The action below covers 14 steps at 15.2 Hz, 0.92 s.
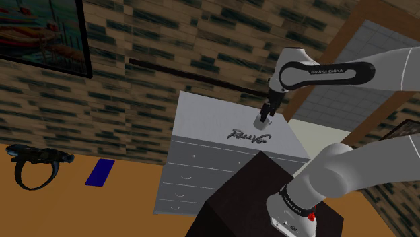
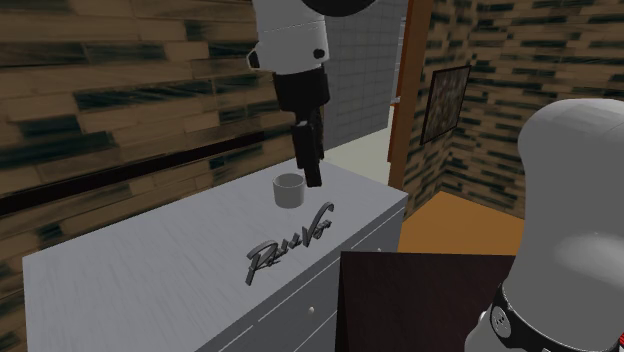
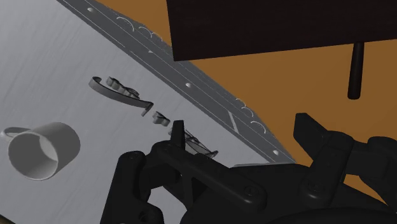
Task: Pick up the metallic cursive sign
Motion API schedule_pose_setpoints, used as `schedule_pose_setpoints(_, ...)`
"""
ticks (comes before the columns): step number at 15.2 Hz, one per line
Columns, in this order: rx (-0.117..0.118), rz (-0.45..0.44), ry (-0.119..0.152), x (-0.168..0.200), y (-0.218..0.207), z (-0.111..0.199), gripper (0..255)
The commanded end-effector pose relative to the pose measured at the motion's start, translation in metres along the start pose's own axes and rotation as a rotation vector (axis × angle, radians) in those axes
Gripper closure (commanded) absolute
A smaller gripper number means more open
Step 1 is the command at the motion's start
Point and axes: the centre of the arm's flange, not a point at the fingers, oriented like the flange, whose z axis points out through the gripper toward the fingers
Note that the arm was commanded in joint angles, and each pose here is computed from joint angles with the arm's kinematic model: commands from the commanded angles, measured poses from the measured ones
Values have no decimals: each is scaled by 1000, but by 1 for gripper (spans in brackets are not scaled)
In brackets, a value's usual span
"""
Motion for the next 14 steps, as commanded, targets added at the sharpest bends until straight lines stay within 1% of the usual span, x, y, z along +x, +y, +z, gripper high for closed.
schedule_pose_setpoints(1, 1, -12, -5, 10, 17, 21, 0)
schedule_pose_setpoints(14, 13, -82, -46, 68, 112, 155, 0)
